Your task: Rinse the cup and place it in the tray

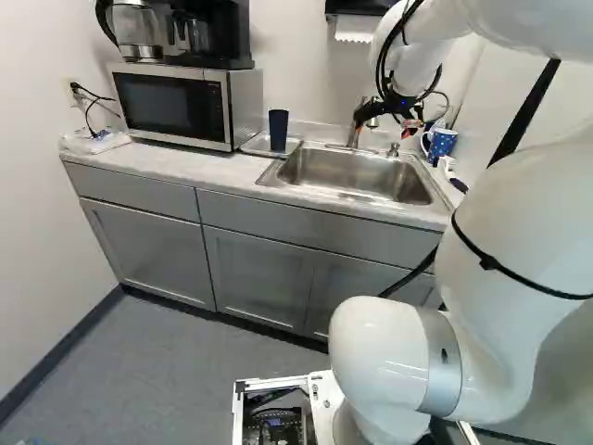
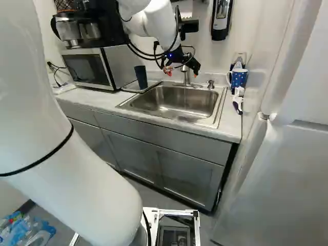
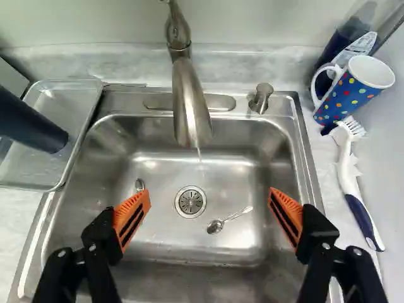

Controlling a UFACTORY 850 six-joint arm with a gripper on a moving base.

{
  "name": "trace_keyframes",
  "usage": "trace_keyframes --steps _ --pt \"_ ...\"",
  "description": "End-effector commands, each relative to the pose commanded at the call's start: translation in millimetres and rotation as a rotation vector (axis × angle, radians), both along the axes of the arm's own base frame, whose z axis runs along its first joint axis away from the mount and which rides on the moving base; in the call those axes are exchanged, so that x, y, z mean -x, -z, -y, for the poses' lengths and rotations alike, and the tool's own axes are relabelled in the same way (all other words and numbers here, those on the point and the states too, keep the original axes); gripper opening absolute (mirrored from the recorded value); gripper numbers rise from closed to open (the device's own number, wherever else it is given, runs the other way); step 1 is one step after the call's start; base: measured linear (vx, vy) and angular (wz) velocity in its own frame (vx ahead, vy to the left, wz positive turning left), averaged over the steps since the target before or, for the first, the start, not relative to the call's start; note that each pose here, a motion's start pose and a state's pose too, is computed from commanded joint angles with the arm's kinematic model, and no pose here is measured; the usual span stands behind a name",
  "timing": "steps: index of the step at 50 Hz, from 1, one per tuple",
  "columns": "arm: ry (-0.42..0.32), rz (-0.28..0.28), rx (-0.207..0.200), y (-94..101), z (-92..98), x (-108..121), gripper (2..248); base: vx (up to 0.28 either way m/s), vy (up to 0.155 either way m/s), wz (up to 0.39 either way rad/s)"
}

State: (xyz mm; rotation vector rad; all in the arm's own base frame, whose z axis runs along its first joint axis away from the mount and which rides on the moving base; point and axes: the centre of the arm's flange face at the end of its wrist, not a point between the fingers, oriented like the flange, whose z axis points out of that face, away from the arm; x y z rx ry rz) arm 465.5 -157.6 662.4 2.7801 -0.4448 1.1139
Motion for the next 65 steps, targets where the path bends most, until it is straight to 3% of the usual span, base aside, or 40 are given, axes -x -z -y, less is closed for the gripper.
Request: trace_keyframes --steps 39,54,65 --pt "-0.025 0.161 0.057 -11.5 4.6 -60.0 247 0.000 0.000 0.000" --pt "-0.049 0.238 0.104 -17.3 4.9 -85.2 247 0.000 0.000 0.000" --pt "-0.082 0.293 0.160 -22.0 3.6 -101.7 247 0.000 0.000 0.000"
